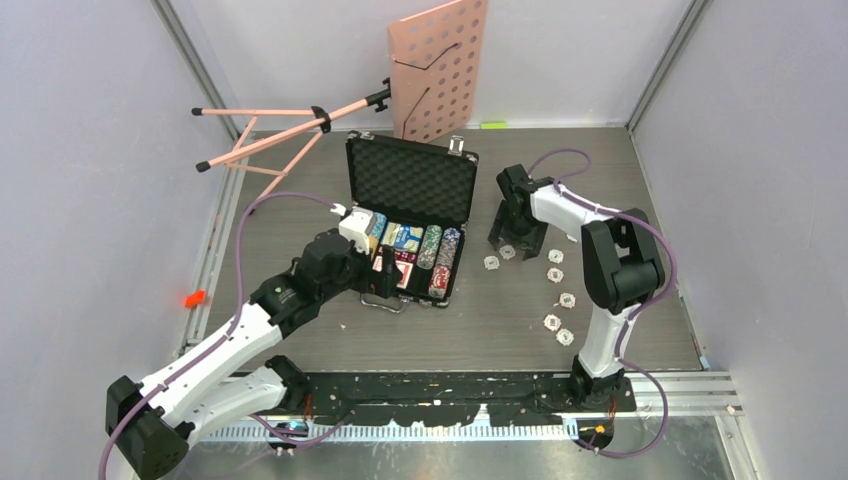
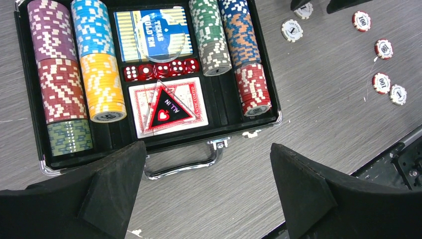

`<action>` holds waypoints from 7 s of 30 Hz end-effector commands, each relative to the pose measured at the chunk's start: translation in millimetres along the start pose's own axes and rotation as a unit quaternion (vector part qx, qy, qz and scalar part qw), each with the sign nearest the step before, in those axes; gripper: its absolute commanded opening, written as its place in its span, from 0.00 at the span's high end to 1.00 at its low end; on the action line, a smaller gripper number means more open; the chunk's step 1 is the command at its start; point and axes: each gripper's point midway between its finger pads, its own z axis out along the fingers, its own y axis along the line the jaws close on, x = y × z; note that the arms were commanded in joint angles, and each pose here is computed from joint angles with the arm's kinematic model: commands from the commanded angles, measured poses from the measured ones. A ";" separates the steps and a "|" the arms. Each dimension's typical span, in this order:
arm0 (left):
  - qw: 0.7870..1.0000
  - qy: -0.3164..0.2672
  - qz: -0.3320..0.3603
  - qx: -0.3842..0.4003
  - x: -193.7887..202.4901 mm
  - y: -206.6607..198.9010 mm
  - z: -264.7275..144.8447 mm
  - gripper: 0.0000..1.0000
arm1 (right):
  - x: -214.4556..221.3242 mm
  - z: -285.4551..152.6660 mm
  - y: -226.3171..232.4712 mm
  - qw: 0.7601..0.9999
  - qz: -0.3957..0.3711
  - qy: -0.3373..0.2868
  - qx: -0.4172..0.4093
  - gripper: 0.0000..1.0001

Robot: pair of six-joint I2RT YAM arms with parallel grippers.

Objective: Pack up texas hold em set

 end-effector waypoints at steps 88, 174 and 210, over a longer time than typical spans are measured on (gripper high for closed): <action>0.999 0.003 -0.032 0.015 1.9 -6.6 -1.2 0.00 | -7.7 7.3 -47.8 0.999 0.031 -0.006 -0.023 0.32; 0.996 0.017 -0.062 0.061 7.2 -25.4 5.6 0.01 | 64.4 -16.0 18.5 0.997 -0.065 0.023 -0.029 0.57; 0.949 -0.058 -0.205 0.231 -34.2 -163.3 84.3 0.42 | 77.9 -159.1 64.9 0.930 0.157 0.025 -0.332 0.71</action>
